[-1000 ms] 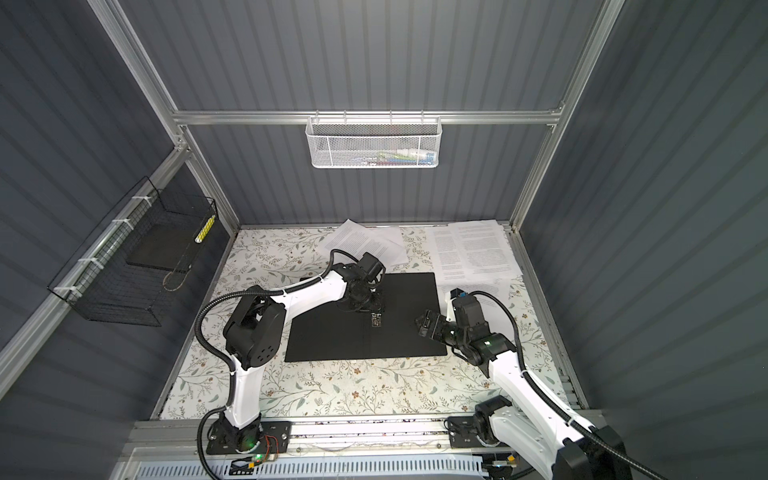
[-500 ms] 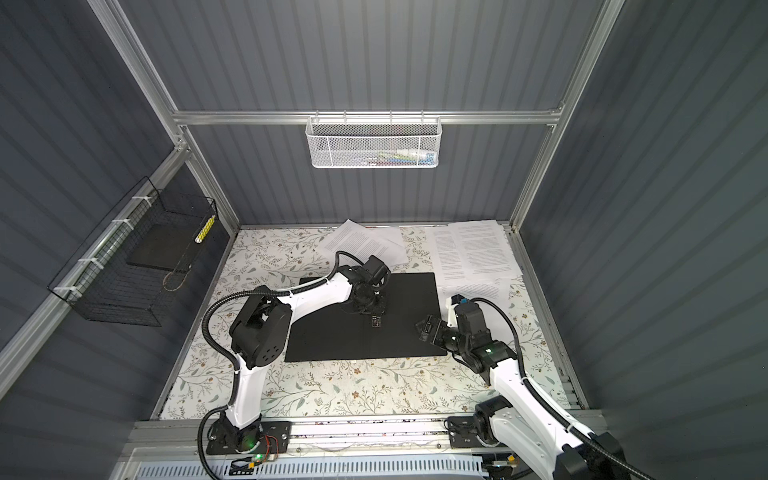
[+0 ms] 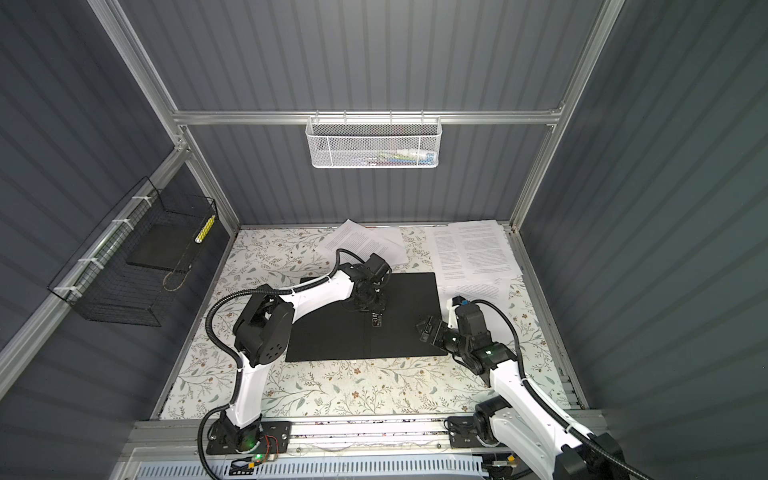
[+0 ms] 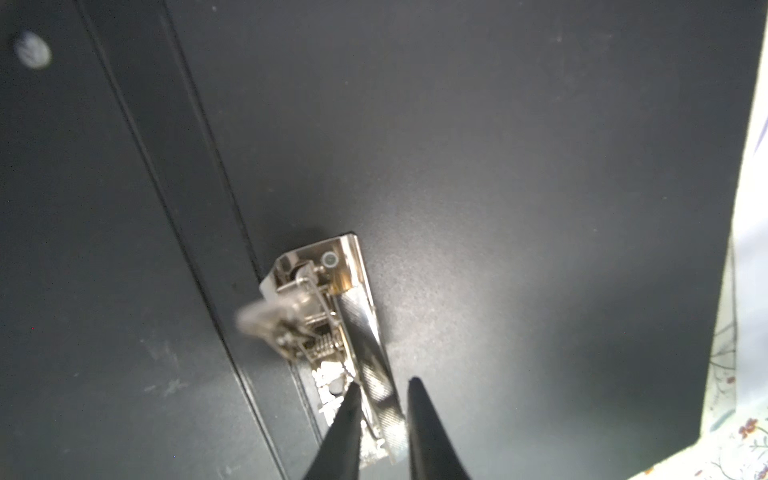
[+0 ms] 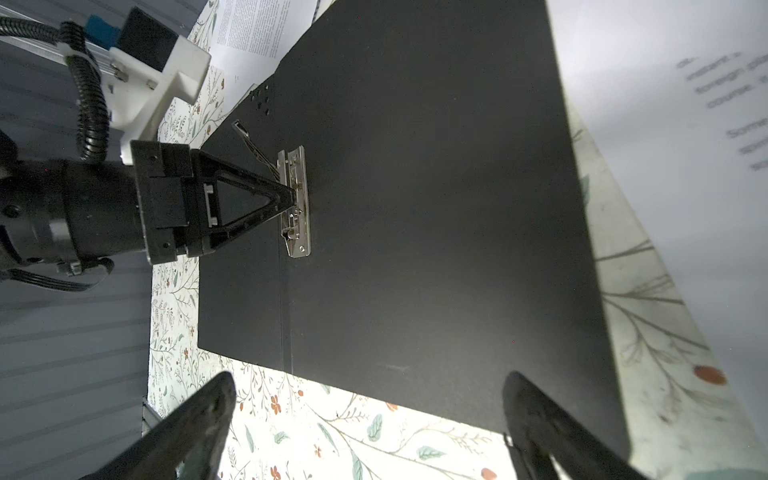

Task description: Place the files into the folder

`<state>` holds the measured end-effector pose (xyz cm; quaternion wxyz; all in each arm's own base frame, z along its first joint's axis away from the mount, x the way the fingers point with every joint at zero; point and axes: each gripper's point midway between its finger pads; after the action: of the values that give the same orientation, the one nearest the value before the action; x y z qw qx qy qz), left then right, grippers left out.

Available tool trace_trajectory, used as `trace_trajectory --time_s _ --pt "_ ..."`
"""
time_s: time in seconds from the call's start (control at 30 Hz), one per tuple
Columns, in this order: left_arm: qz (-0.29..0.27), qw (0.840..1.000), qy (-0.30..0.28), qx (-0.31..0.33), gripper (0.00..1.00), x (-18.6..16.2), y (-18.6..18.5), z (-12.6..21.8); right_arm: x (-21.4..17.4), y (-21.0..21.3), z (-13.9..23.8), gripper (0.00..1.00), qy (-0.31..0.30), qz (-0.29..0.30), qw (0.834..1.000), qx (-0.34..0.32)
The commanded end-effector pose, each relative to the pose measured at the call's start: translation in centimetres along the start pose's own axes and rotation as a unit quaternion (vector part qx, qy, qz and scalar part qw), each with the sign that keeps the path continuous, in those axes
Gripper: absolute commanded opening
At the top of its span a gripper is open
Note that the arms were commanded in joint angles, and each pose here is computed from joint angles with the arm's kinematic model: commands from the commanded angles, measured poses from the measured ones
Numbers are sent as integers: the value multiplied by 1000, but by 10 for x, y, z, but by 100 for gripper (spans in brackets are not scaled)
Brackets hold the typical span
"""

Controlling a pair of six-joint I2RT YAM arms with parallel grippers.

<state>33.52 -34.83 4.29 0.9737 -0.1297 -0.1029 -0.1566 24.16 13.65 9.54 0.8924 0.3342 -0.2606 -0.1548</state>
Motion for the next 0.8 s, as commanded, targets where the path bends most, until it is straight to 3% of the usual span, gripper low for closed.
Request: trace_trajectory --time_s 0.0,0.37,0.77 --pt "-1 1000 13 15 17 -3 3 -6 0 1 1 99 -2 0 1000 7" --pt "-3 1000 6 19 7 -6 6 1 -8 4 -1 99 14 -8 1000 25" --pt "-20 995 -51 77 1 -8 30 73 -10 -3 -13 99 32 -16 999 12"
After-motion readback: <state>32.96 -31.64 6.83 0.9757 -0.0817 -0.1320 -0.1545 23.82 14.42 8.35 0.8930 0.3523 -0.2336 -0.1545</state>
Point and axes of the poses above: each gripper's point midway between its finger pads, its own z axis back along the fingers, its own y axis along the line the jaws close on, x = y × z, and after that the axes turned 5 degrees about -z, right-handed
